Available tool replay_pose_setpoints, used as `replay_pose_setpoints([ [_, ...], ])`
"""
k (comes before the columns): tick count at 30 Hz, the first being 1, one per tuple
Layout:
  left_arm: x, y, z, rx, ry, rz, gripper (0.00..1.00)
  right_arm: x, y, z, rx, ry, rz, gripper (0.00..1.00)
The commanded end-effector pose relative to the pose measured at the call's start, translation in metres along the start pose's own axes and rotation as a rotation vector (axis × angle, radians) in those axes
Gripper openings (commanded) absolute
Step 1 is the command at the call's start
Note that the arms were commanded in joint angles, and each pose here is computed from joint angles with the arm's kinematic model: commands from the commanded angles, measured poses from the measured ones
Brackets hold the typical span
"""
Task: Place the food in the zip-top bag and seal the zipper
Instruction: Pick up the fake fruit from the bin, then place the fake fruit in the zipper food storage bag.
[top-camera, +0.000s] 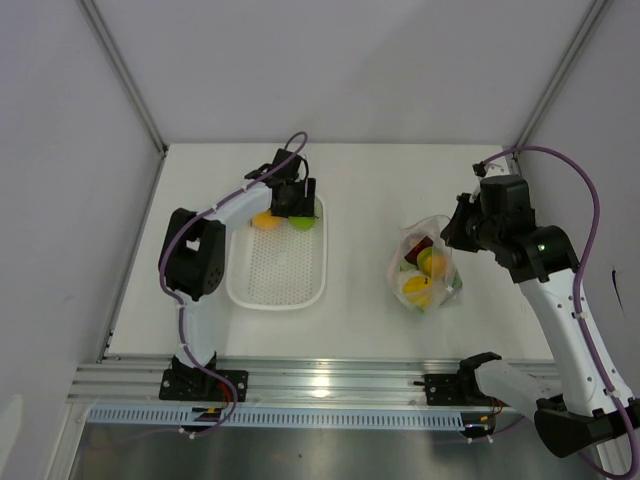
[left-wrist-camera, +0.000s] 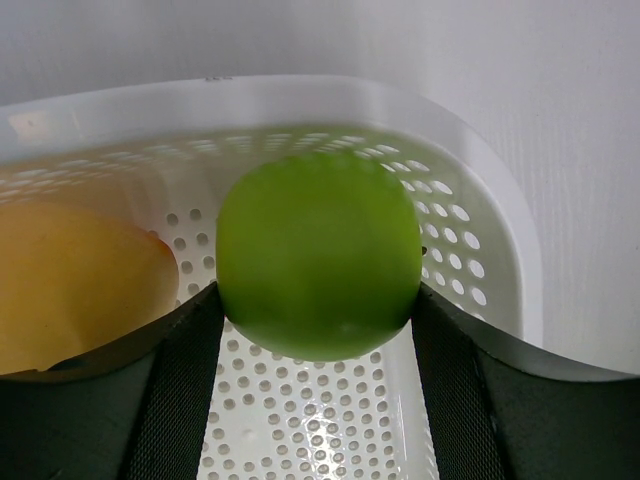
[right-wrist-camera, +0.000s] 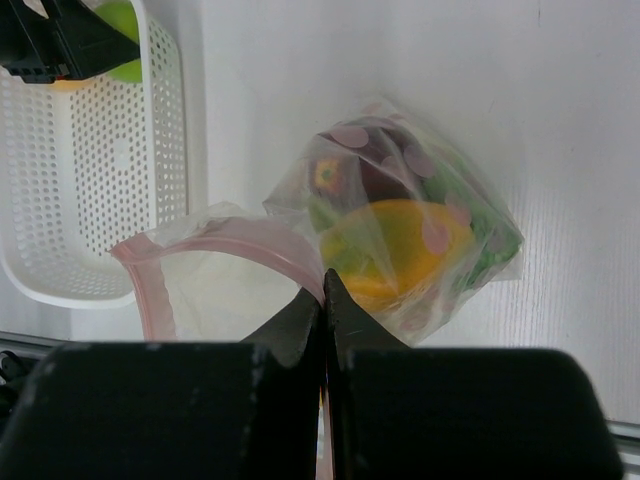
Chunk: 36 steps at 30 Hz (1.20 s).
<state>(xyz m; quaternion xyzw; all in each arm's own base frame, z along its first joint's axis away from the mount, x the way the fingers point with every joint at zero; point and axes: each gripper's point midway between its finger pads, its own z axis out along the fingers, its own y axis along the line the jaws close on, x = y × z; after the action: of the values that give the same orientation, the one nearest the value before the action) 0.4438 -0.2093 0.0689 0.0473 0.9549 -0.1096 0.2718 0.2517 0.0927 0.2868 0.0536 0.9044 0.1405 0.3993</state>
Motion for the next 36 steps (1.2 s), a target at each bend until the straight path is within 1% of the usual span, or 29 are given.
replay_pose_setpoints([
  [1, -0.011, 0.001, -0.005, -0.002, -0.033, -0.011, 0.1, -0.005, -0.001, 0.003, 0.002, -0.016, 0.002, 0.0],
  [2, -0.013, 0.0, -0.008, 0.0, -0.039, -0.011, 0.04, -0.005, 0.0, 0.003, 0.0, -0.017, 0.002, 0.0],
  [3, -0.012, 0.002, -0.015, -0.006, -0.048, -0.012, 0.01, -0.005, 0.0, 0.003, -0.001, -0.017, 0.003, 0.0],
  [6, -0.012, 0.005, -0.029, -0.018, -0.076, -0.031, 0.01, -0.005, 0.0, 0.002, -0.001, -0.016, 0.003, 0.0],
  [8, -0.019, -0.003, -0.056, 0.019, -0.124, -0.051, 0.01, -0.004, -0.001, 0.003, 0.003, -0.01, 0.0, 0.0],
  [9, -0.011, -0.008, -0.063, 0.057, -0.118, -0.056, 0.01, -0.004, -0.001, 0.004, 0.004, -0.009, 0.002, 0.0],
  [10, -0.012, -0.016, -0.089, 0.1, -0.166, -0.068, 0.01, -0.002, -0.002, 0.006, 0.008, -0.002, 0.002, 0.0],
  [11, -0.017, -0.03, -0.104, 0.172, -0.212, -0.063, 0.01, -0.002, -0.001, 0.008, 0.009, 0.002, -0.001, 0.0],
  [13, 0.0, -0.045, -0.125, 0.253, -0.221, -0.05, 0.01, -0.002, 0.0, 0.009, 0.006, 0.004, 0.002, 0.0],
  [14, -0.006, -0.063, -0.161, 0.35, -0.281, -0.034, 0.01, -0.003, 0.0, 0.01, 0.003, 0.003, 0.001, 0.0],
  [15, -0.004, -0.072, -0.174, 0.404, -0.308, -0.025, 0.01, -0.003, 0.001, 0.01, 0.002, 0.005, 0.004, 0.0],
  [16, 0.005, -0.087, -0.187, 0.465, -0.308, -0.026, 0.01, -0.002, 0.002, 0.01, -0.002, 0.006, 0.003, 0.0],
  [17, 0.003, -0.1, -0.217, 0.54, -0.357, -0.011, 0.01, -0.003, 0.002, 0.01, -0.003, 0.004, 0.005, 0.0],
  [18, 0.008, -0.121, -0.236, 0.668, -0.365, 0.026, 0.01, -0.003, 0.002, 0.009, -0.004, 0.001, 0.005, 0.0],
  [19, 0.018, -0.139, -0.253, 0.752, -0.354, 0.045, 0.01, -0.003, 0.002, 0.009, -0.003, 0.003, 0.008, 0.0],
  [20, 0.02, -0.151, -0.277, 0.823, -0.385, 0.078, 0.01, -0.002, 0.002, 0.009, -0.002, 0.006, 0.008, 0.0],
  [22, 0.03, -0.182, -0.31, 0.941, -0.422, 0.161, 0.01, -0.003, 0.002, 0.008, -0.004, 0.001, 0.014, 0.0],
  [24, 0.041, -0.205, -0.334, 1.011, -0.434, 0.225, 0.01, -0.003, 0.003, 0.006, -0.007, 0.001, 0.017, 0.0],
  [26, 0.043, -0.22, -0.348, 1.05, -0.453, 0.255, 0.01, -0.003, 0.011, 0.001, -0.043, 0.006, 0.025, 0.0],
  [27, 0.052, -0.231, -0.349, 1.072, -0.432, 0.271, 0.01, -0.004, 0.013, -0.001, -0.052, 0.005, 0.029, 0.0],
  [29, 0.052, -0.243, -0.355, 1.093, -0.441, 0.286, 0.01, -0.008, 0.019, -0.008, -0.08, -0.002, 0.038, 0.0],
  [30, 0.059, -0.252, -0.35, 1.099, -0.416, 0.3, 0.01, -0.009, 0.022, -0.011, -0.089, -0.006, 0.038, 0.0],
  [33, 0.062, -0.267, -0.352, 1.114, -0.423, 0.306, 0.01, -0.011, 0.026, -0.016, -0.099, -0.009, 0.04, 0.0],
  [36, 0.072, -0.284, -0.341, 1.069, -0.375, 0.307, 0.01, -0.011, 0.029, -0.02, -0.113, -0.009, 0.046, 0.0],
])
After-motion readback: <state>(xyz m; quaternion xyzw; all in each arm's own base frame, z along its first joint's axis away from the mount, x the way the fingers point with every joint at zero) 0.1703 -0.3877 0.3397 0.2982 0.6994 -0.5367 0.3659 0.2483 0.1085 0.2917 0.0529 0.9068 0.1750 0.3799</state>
